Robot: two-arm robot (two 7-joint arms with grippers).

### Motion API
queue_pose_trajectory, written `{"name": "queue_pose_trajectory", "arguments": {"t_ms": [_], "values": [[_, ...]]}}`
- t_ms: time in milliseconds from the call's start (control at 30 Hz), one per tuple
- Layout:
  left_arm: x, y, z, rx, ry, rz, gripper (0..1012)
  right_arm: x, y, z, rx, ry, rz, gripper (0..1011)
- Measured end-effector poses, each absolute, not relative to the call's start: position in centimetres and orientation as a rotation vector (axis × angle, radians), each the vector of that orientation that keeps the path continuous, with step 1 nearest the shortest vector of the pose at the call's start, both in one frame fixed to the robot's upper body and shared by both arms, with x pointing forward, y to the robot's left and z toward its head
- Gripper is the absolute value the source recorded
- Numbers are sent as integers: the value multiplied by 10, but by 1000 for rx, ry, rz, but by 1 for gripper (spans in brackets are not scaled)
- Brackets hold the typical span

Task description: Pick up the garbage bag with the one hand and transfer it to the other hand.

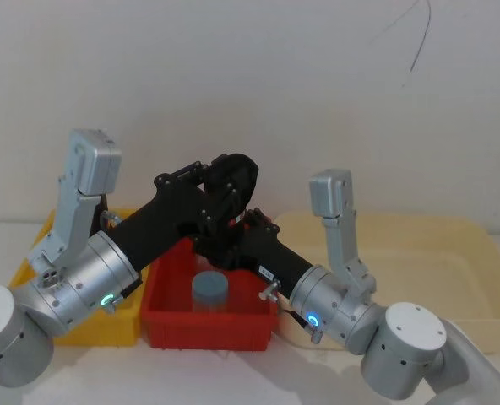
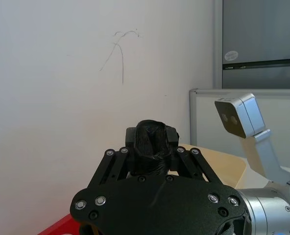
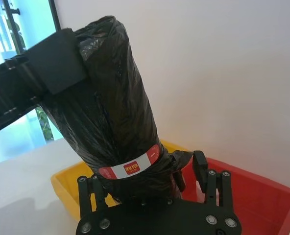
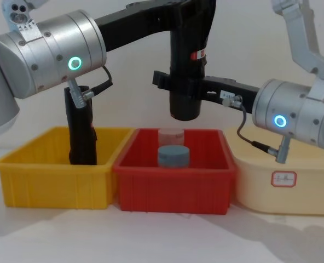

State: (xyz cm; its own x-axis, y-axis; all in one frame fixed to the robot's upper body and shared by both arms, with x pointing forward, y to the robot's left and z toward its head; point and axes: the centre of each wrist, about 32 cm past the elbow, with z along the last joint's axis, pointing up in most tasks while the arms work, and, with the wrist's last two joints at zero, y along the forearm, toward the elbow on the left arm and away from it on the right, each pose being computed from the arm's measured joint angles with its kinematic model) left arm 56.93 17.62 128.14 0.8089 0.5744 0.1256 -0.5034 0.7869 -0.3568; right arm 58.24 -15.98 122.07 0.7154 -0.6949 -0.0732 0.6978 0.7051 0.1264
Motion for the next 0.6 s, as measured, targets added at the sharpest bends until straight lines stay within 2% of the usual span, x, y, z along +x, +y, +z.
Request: {"name": "queue_pose_trajectory", "arguments": {"t_ms": [167,333,600], "values": [[569,176,1281,-317,-234,586,339,583,-159,1221,139,25,-774,992],[569,176,1281,-317,-234,586,339,583,-158,1222,129,29,-775,908],[569,176,1281,-317,-234,586,339,582,-159,1221,123,33,-777,646]]}}
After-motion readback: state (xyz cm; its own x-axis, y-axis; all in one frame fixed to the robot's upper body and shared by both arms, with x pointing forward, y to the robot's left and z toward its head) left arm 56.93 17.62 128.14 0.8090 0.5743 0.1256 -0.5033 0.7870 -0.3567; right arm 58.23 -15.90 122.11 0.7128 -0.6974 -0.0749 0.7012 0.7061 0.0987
